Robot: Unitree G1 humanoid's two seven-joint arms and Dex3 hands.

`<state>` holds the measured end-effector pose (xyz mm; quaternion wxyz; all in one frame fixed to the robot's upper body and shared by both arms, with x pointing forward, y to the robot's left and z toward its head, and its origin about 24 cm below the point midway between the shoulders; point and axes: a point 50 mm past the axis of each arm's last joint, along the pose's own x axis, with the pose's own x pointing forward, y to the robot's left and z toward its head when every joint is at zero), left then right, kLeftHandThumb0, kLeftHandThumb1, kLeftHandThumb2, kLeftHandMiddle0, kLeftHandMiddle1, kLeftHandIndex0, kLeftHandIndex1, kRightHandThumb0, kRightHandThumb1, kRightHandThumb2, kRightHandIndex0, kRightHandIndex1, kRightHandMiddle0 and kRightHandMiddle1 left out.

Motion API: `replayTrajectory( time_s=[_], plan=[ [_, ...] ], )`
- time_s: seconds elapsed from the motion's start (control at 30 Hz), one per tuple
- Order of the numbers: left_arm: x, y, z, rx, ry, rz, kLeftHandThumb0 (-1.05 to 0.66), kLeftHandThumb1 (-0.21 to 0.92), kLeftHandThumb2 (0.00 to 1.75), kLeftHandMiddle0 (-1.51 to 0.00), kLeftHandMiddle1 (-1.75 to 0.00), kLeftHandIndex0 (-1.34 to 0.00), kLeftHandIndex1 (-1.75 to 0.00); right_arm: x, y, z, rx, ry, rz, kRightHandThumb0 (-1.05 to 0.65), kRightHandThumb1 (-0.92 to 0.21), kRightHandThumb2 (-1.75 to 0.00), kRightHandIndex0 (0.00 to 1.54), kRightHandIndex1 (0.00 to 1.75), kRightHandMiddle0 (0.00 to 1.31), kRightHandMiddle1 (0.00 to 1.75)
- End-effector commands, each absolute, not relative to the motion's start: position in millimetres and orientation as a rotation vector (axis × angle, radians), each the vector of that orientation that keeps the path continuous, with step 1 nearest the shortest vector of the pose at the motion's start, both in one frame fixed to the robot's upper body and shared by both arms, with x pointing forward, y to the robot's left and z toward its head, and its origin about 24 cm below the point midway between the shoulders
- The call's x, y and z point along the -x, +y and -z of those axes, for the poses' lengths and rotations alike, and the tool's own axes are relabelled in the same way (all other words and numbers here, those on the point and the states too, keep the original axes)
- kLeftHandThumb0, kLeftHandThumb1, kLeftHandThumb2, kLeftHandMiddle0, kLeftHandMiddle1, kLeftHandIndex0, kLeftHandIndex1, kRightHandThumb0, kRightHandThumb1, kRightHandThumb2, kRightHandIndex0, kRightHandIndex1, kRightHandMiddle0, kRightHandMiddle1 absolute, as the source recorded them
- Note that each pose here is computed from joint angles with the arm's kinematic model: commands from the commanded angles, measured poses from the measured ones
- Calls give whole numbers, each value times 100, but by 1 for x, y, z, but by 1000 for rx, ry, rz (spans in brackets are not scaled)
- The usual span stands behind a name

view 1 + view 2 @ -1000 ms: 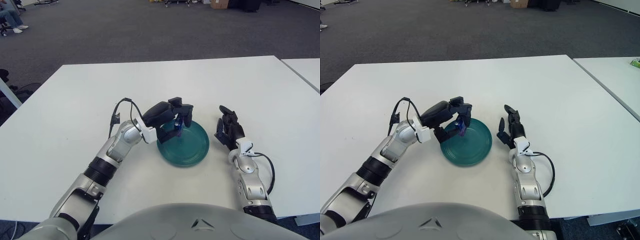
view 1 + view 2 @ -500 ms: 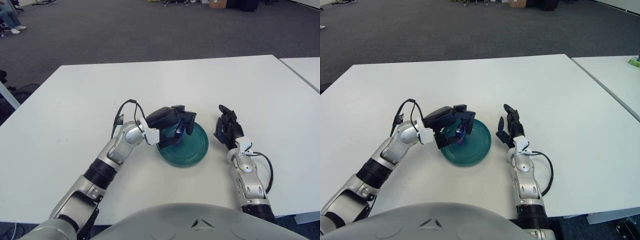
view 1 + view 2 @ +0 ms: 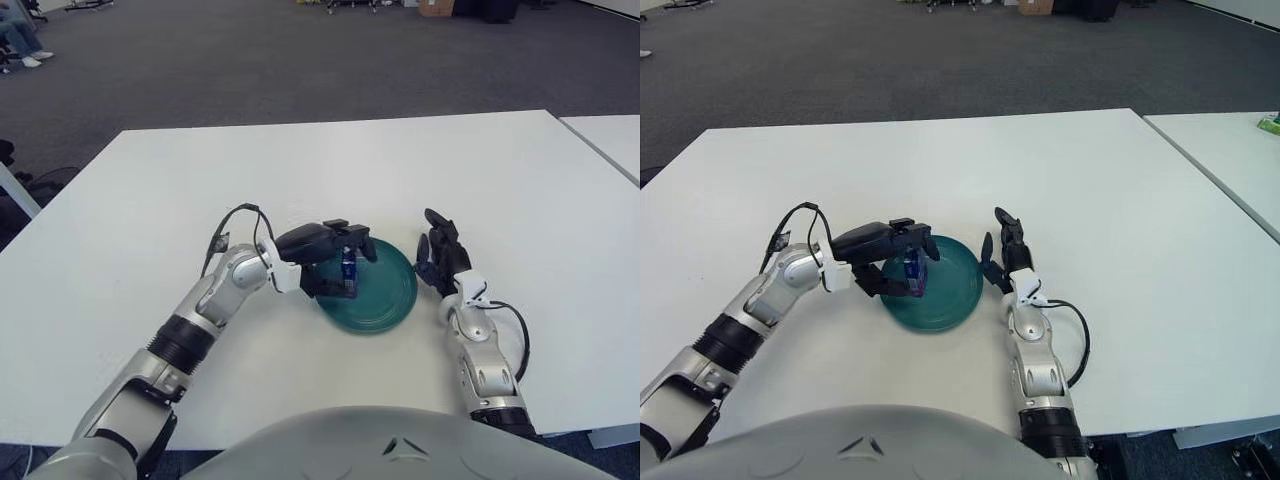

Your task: Put the gum into the plate.

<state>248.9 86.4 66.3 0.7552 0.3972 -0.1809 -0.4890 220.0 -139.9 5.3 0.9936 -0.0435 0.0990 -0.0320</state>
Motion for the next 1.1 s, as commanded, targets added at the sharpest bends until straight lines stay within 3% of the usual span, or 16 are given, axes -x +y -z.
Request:
replayTrajectory(
  time_s=[0.0, 0.13, 0.27, 0.67, 1.07],
  plan=[
    [-253, 88, -68, -905, -399, 1052, -104, 92, 35, -1, -6, 0, -30, -211, -139, 12, 108, 316, 66, -75, -92, -94, 15, 1, 0, 37],
    [-253, 86, -67, -906, -395, 1039, -105, 92, 38, 0, -1, 0, -11, -212, -139, 12, 113, 310, 73, -76, -92, -94, 16, 1, 0, 38],
    [-253, 85, -66, -907, -389, 1024, -105, 92, 39, 0, 0, 0, -3, -212, -140, 12, 106, 313, 81, -77, -92, -93, 17, 1, 0, 40],
    [-254, 84, -66, -872, -363, 992, -105, 92, 38, 0, 0, 0, 0, -212, -144, 12, 96, 310, 81, -78, -92, -92, 20, 1, 0, 40],
    [-250, 91, -67, -608, -288, 1007, -105, 92, 42, 0, 0, 0, 0, -211, -146, 12, 115, 307, 77, -84, -92, -92, 22, 1, 0, 45]
  ],
)
